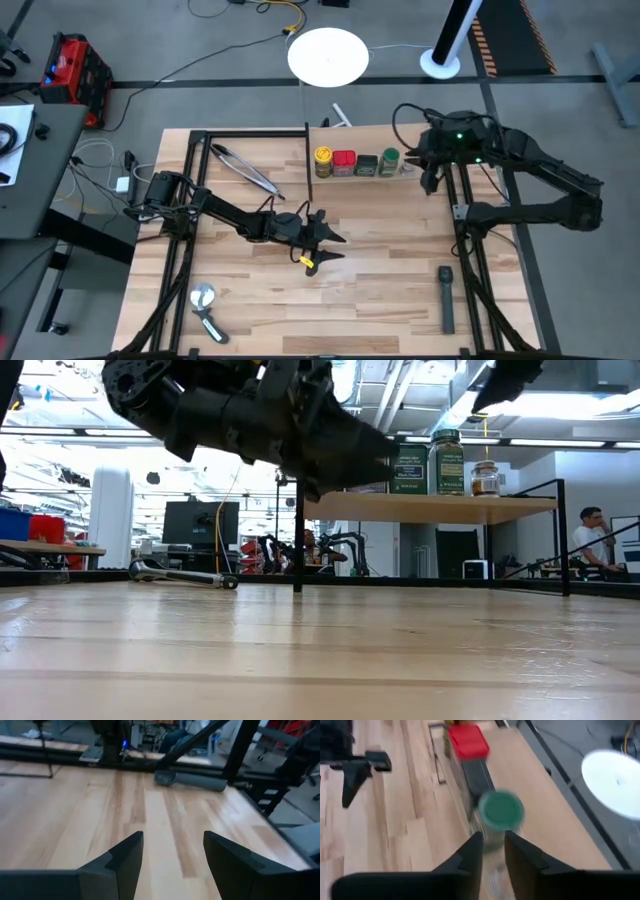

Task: Shelf spices
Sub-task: Adjust the red seasoning can

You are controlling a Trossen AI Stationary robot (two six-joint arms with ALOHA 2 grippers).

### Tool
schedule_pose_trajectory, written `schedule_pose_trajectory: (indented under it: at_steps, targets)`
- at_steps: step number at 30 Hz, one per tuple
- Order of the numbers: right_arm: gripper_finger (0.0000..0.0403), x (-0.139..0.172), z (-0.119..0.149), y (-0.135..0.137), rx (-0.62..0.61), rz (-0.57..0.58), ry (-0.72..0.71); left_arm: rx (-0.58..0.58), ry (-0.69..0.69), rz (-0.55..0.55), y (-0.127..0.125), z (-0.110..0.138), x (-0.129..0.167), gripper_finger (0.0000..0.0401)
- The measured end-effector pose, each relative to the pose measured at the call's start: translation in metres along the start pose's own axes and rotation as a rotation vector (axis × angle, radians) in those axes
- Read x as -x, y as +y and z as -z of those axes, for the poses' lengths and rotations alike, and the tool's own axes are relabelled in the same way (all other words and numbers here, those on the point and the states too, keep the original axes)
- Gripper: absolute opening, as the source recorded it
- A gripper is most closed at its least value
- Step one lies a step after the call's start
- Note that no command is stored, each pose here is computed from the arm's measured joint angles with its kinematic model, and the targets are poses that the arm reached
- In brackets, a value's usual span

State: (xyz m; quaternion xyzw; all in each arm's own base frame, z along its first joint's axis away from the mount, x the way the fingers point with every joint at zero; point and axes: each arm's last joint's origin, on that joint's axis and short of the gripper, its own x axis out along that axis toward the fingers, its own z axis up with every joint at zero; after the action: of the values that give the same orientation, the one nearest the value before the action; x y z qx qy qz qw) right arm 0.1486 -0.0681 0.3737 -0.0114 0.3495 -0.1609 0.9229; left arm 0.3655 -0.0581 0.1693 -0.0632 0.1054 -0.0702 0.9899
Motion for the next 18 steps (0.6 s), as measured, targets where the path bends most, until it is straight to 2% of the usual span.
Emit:
schedule_pose_trajectory:
  at_steps: [7, 18]
  targets:
    - [0.0008, -0.029, -0.021, 0.013, 0.115, -0.055, -0.056, 0.006, -0.025, 0.092, -0.004, -0.012, -0.005, 0.0201]
    - [0.0004, -0.054, -0.062, 0.025, 0.224, -0.018, -0.125, 0.012, -0.028, 0.107, -0.005, -0.014, -0.005, 0.0201]
